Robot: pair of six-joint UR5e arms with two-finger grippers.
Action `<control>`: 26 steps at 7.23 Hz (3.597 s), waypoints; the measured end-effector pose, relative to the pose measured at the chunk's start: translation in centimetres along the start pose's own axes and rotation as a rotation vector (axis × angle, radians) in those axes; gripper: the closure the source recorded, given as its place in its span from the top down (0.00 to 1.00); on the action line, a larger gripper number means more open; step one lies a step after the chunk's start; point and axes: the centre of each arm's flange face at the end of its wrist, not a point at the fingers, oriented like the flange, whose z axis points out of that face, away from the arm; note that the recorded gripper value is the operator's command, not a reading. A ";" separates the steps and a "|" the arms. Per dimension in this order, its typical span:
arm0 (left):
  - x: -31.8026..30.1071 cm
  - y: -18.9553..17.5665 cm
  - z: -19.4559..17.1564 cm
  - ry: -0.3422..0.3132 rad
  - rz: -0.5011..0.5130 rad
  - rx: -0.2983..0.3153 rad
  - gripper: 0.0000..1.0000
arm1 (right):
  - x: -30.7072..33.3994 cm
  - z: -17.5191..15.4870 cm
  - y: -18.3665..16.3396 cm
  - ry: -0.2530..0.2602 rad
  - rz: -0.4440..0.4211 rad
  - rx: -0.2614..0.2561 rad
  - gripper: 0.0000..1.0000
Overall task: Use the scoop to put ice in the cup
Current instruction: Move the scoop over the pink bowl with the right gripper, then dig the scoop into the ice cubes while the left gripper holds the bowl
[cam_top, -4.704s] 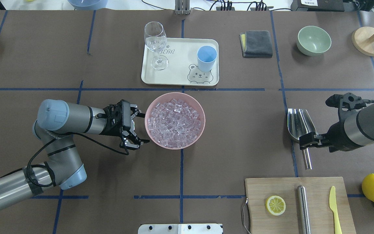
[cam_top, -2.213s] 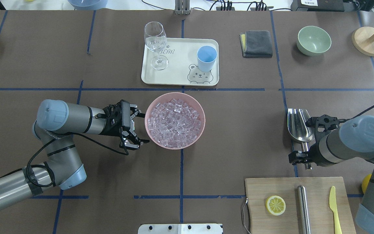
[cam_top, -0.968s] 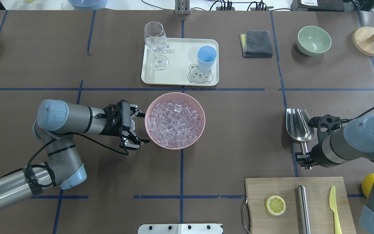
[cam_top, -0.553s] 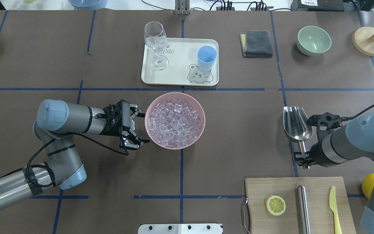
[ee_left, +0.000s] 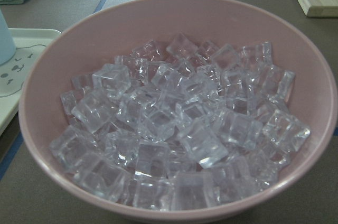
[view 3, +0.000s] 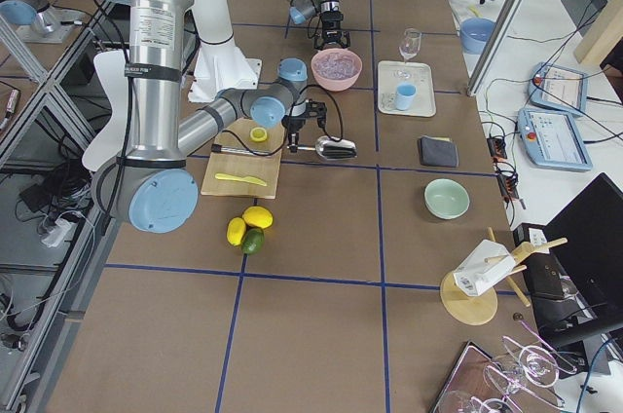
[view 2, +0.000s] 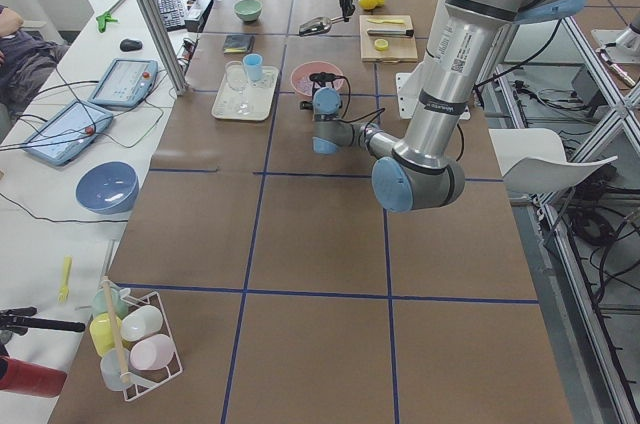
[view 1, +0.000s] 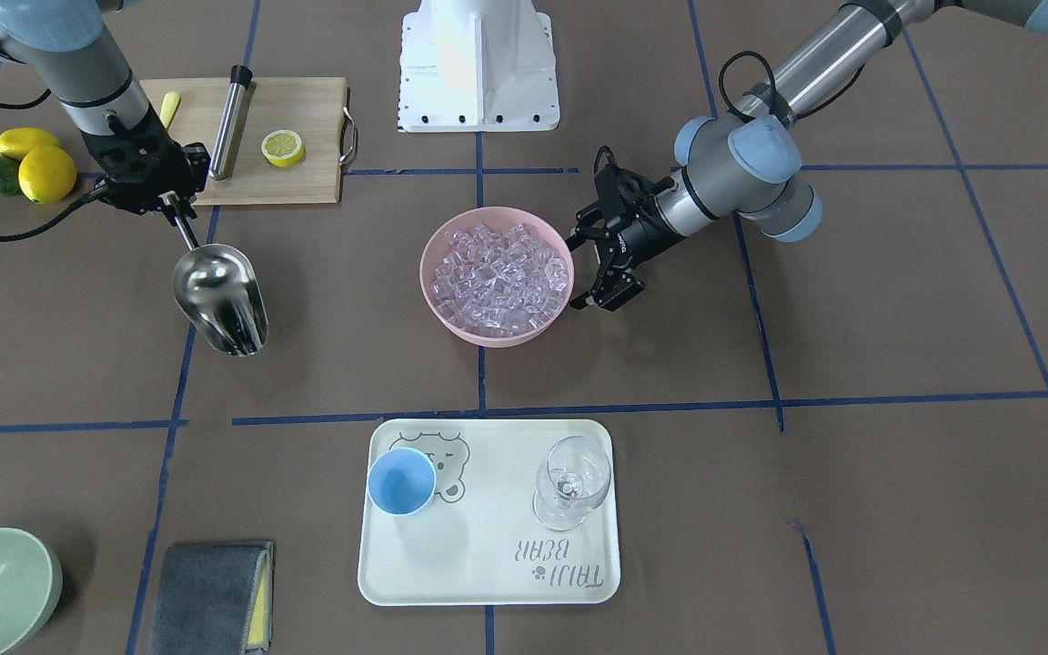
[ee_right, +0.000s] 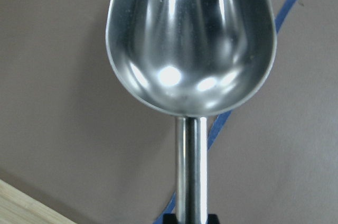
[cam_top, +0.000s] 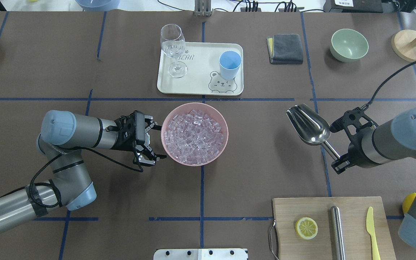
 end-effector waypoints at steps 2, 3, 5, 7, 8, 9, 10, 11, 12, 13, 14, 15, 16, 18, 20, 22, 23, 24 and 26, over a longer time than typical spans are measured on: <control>0.0 0.0 0.0 0.001 -0.001 0.000 1.00 | -1.3 -2.0 -3.2 0.015 -0.200 0.003 0.00; 0.0 0.0 0.0 0.001 -0.001 0.000 1.00 | -3.2 -3.8 -5.6 0.027 -0.248 -0.029 0.00; 0.1 0.0 0.0 0.002 -0.001 0.001 1.00 | -8.2 -8.5 -10.3 0.063 -0.290 -0.126 0.00; 0.0 0.0 0.0 0.001 -0.001 0.001 1.00 | -11.9 -11.9 -12.6 0.140 -0.360 -0.239 0.00; 0.0 0.0 0.0 0.001 -0.001 0.001 1.00 | -13.4 -13.0 -13.6 0.163 -0.373 -0.298 0.00; 0.0 0.0 0.0 0.001 -0.001 0.000 1.00 | -15.3 -13.7 -15.3 0.179 -0.383 -0.360 0.00; 0.0 0.0 0.0 0.000 -0.001 0.000 1.00 | -17.4 -14.0 -17.1 0.193 -0.393 -0.423 0.00; 0.0 0.0 0.0 0.000 -0.001 -0.001 1.00 | -19.5 -13.7 -18.3 0.202 -0.405 -0.473 0.00; 0.0 0.0 0.0 0.000 -0.001 -0.001 1.00 | -21.1 -13.2 -19.4 0.211 -0.415 -0.506 0.00; 0.1 0.0 0.0 0.001 -0.001 0.000 1.00 | -22.6 -12.6 -20.7 0.219 -0.416 -0.537 0.00; 0.1 0.0 0.0 0.000 -0.001 0.000 1.00 | -23.7 -11.8 -21.6 0.224 -0.413 -0.563 0.00; 0.1 0.0 0.0 0.001 -0.001 0.000 1.00 | -24.3 -11.3 -22.1 0.229 -0.410 -0.582 0.00; 0.1 0.0 0.1 0.001 -0.001 0.000 1.00 | -24.8 -10.8 -22.8 0.233 -0.405 -0.601 0.00; 0.1 0.0 0.0 0.000 -0.001 0.000 1.00 | -25.7 -10.0 -23.9 0.241 -0.400 -0.635 0.00; 0.0 0.0 0.0 0.000 -0.001 0.000 1.00 | -26.6 -9.0 -24.6 0.249 -0.398 -0.666 0.00; 0.1 -0.1 0.1 0.001 -0.001 0.001 1.00 | -27.5 -7.9 -24.6 0.258 -0.401 -0.686 0.00; 0.1 -0.1 0.1 0.001 0.000 0.002 1.00 | -27.8 -7.5 -24.6 0.265 -0.400 -0.682 0.00; 0.1 -0.1 0.0 0.001 0.000 0.001 1.00 | -28.1 -6.8 -24.8 0.270 -0.400 -0.667 0.00; 0.1 -0.1 0.1 0.001 0.000 0.002 1.00 | -28.5 -5.2 -25.6 0.271 -0.395 -0.628 0.00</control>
